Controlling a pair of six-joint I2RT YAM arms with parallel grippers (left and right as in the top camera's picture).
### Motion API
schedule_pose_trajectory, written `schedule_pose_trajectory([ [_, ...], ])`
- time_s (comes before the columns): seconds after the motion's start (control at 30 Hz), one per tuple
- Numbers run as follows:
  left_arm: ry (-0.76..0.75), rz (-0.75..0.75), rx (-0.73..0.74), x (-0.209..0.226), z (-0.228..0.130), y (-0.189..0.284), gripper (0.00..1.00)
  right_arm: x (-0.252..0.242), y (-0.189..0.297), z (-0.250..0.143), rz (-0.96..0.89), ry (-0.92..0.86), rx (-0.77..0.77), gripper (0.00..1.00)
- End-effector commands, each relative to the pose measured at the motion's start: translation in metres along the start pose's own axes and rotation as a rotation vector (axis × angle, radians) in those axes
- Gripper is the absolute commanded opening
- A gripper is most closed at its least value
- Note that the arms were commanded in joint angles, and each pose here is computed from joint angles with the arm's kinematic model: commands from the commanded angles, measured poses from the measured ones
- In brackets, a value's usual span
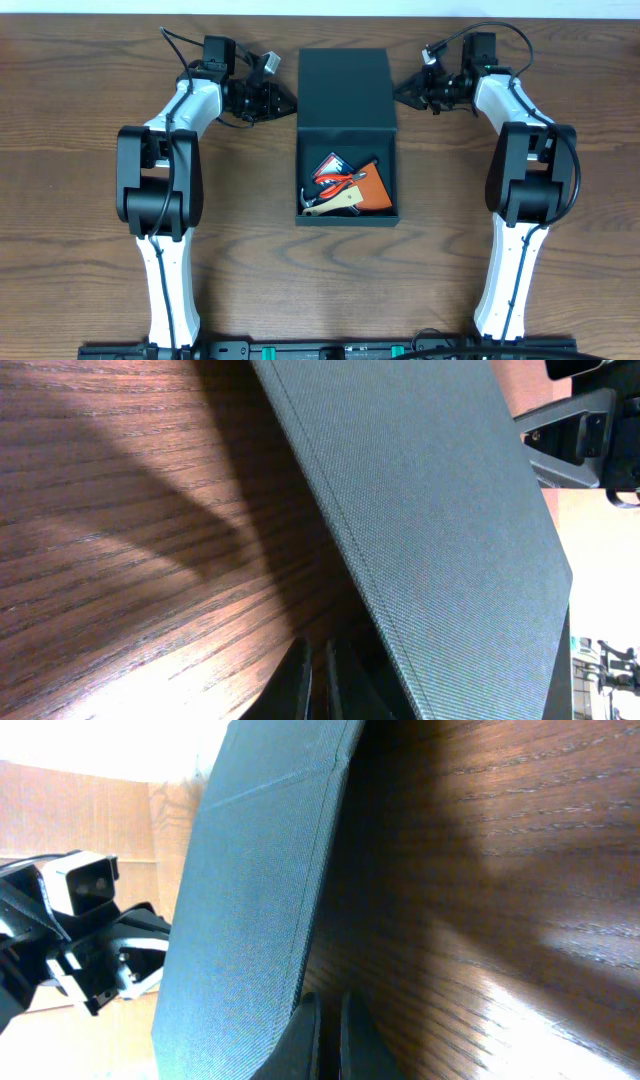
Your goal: Pack container
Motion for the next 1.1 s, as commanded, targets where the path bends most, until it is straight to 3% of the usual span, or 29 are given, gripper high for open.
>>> schedule_pose_trajectory([
  [0.0,-0.001,-0.016,0.009,0.001,0.001,-0.004,0.05,0.009,0.000,0.006,0.057,0.008,-0.004,0.01],
  [0.57,-0.018,-0.028,-0.011,-0.013,0.012,0.003,0.06,0.054,0.009,0.035,0.156,0.106,-0.027,0.01],
  [1.07,-0.054,-0.038,-0.037,-0.032,0.019,0.016,0.05,0.079,0.001,0.035,0.223,0.141,-0.004,0.01],
])
Point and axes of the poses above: each gripper's point midway between its finger pads, its own y axis back along the fingers, its own x axis along the line the jaws close on, z = x × y, the point moved 3 cm from there along y, back along the fingers, and after that the axes turned 15 degrees about y, right-handed, at the moved point
